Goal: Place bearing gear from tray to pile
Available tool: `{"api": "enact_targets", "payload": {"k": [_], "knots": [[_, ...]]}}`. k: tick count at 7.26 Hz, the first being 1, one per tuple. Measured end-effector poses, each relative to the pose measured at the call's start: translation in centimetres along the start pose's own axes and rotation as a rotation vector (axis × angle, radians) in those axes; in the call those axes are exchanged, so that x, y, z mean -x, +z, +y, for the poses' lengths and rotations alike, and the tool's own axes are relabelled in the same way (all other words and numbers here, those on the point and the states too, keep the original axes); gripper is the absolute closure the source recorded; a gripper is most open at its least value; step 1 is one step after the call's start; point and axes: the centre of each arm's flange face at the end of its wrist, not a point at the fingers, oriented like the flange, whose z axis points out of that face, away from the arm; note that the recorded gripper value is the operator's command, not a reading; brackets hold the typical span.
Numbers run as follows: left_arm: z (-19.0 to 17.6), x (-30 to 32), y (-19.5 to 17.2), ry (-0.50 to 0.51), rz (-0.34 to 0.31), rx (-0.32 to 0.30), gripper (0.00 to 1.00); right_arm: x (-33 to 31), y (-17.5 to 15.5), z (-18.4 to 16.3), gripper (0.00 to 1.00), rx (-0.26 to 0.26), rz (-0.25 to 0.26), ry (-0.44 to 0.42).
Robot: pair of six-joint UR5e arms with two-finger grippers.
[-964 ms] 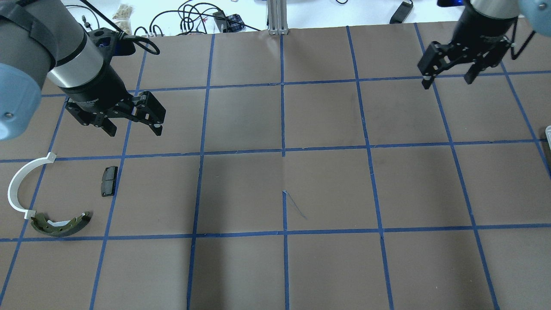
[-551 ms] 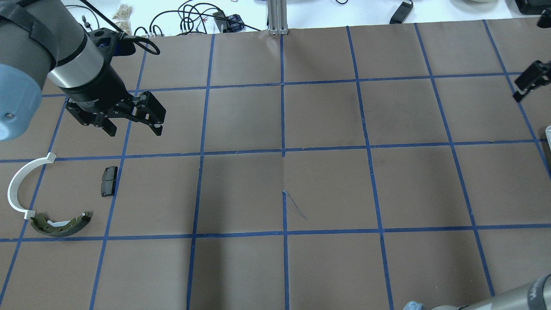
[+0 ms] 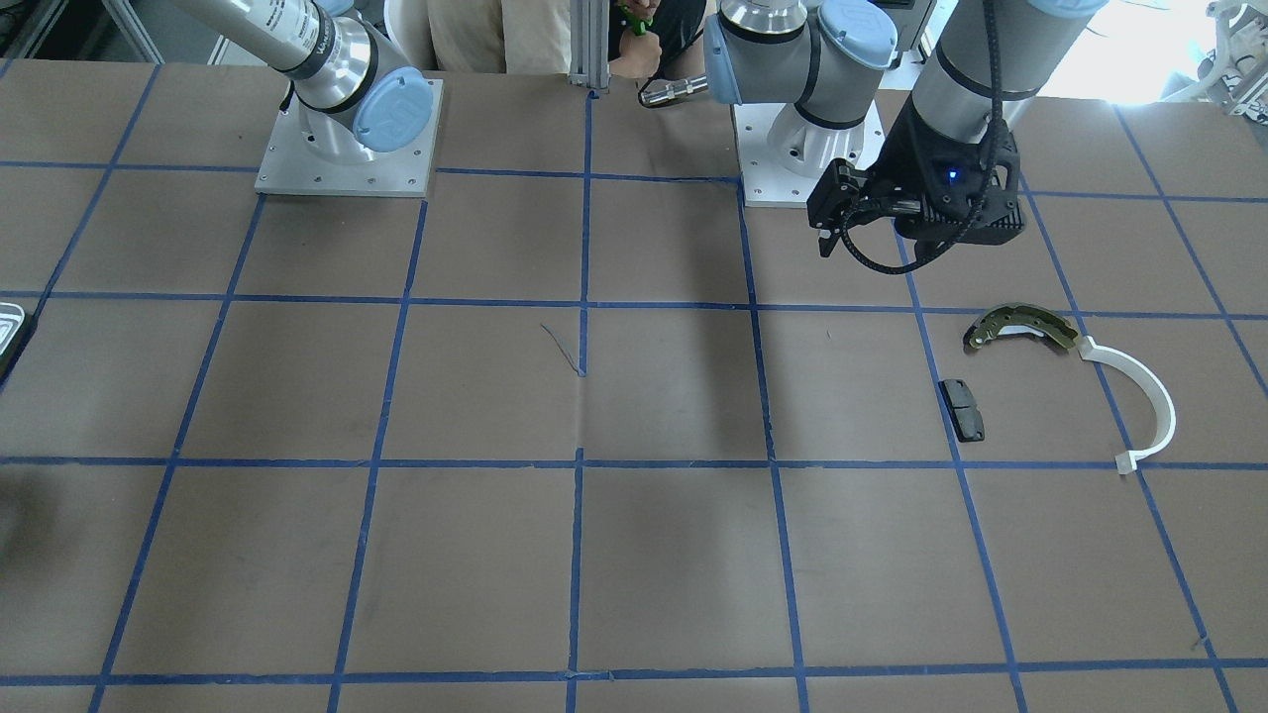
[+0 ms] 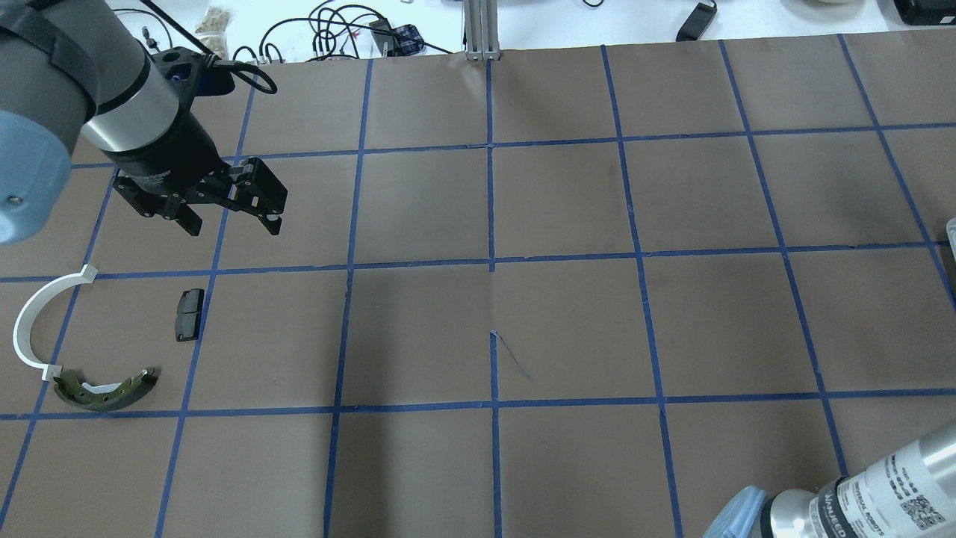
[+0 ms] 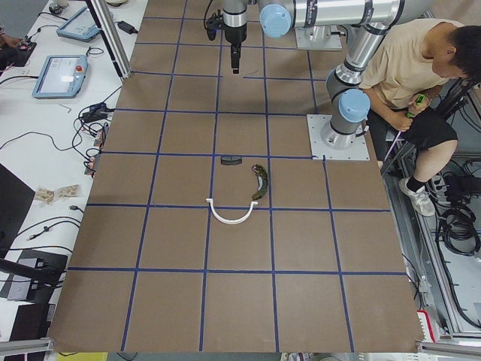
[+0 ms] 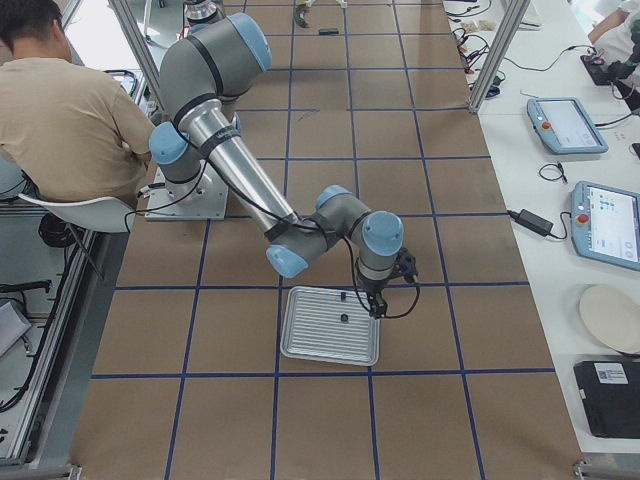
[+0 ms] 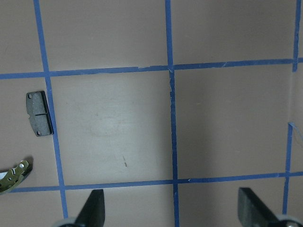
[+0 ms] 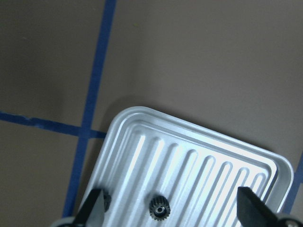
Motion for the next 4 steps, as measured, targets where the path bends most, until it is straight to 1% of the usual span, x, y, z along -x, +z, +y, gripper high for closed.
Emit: {"api": "enact_targets", "payload": {"k": [1,3,4], "knots": [[0.0,0.0,0.0,0.0,0.0,0.0,0.0,-0.7,2.1,0.9,0.0,0.012,-0.013,0.004],[0.0,0.0,0.0,0.0,0.0,0.0,0.0,-0.5,4.3,1.7,0.11,0.032,-0.048,0.004],[0.0,0.0,0.0,0.001,-0.001,0.0,0.0,-0.2,4.7,2.0,0.13,0.044,-0.054,-0.005]]}}
